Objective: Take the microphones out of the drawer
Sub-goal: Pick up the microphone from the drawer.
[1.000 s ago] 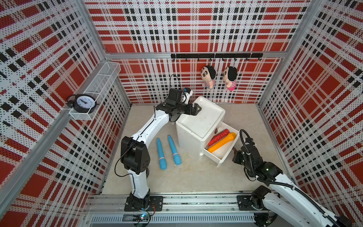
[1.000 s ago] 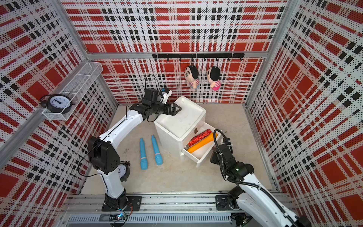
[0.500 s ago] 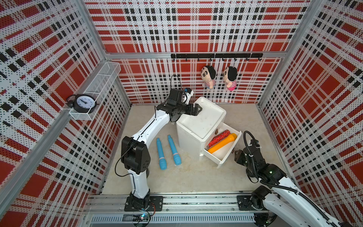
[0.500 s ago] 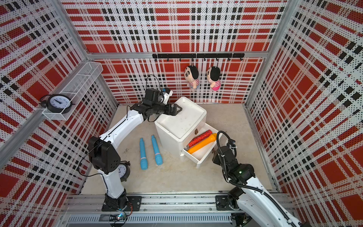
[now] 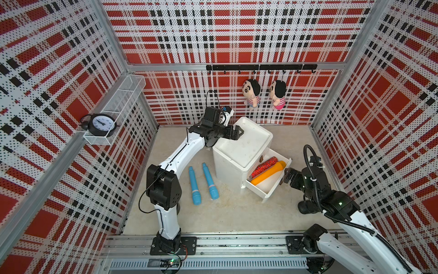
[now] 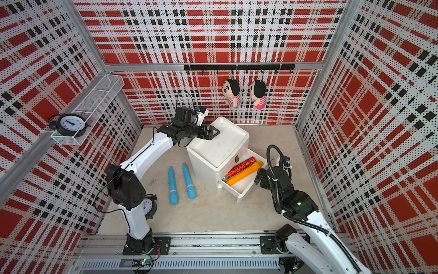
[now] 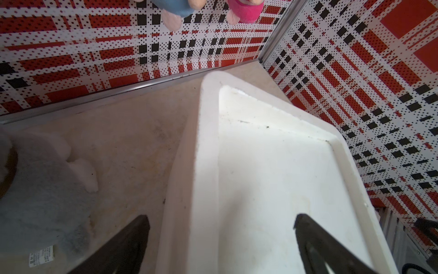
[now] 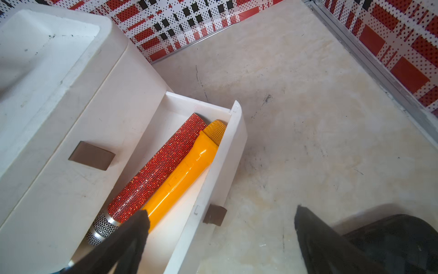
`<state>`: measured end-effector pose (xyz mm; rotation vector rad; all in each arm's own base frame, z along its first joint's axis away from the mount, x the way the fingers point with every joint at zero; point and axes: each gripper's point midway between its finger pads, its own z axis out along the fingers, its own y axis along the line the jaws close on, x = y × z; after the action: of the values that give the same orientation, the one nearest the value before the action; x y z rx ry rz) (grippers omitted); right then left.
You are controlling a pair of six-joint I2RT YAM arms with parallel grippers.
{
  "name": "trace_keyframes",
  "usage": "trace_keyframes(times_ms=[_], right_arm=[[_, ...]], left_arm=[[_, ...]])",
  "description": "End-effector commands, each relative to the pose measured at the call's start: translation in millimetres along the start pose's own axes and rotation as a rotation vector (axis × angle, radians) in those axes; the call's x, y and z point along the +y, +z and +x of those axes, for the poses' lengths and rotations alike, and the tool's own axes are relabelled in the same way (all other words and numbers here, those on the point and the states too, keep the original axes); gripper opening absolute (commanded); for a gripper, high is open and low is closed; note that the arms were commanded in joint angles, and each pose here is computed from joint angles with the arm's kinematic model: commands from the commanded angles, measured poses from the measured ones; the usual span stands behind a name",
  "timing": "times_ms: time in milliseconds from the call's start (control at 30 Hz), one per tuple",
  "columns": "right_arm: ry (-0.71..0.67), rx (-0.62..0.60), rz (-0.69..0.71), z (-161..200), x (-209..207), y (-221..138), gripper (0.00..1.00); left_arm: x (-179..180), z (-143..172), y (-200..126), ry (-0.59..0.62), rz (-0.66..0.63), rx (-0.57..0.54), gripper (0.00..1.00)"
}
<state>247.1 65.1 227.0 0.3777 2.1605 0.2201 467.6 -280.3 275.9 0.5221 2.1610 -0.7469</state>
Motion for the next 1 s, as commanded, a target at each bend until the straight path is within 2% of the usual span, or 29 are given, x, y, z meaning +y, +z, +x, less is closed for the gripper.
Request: trace_keyframes(times_ms=[0,200,267,400,633,767,833,967], right_arm=[[-0.073,0.040,-0.030,-4,14,2,1.00],[-0.106,0.200,-0.138,-2,60,11,1.00],[-0.107,0.215,-0.158,-3,68,13,1.00],[-0.066,0.181,-0.119,-10,62,15,1.00],[-0.007,0.268,-0.022,-8,65,29,1.00],[0.054,0.242,-0.161,-16,92,29,1.00],[0.095,0.188,-0.197,-25,95,25,1.00],[0.079,0.094,-0.279,-38,96,7,1.00]], left_arm=[[16,-17,-20,0.029,-0.072,-0.038,0.98],[19,-14,-22,0.026,-0.079,-0.034,0.98],[19,-15,-22,0.021,-0.077,-0.035,0.98],[16,-21,-32,0.041,-0.104,-0.057,0.98],[13,-34,-51,0.069,-0.142,-0.093,0.98],[13,-30,-49,0.063,-0.135,-0.083,0.98],[12,-28,-48,0.062,-0.132,-0.079,0.98],[11,-29,-51,0.065,-0.134,-0.088,0.98]])
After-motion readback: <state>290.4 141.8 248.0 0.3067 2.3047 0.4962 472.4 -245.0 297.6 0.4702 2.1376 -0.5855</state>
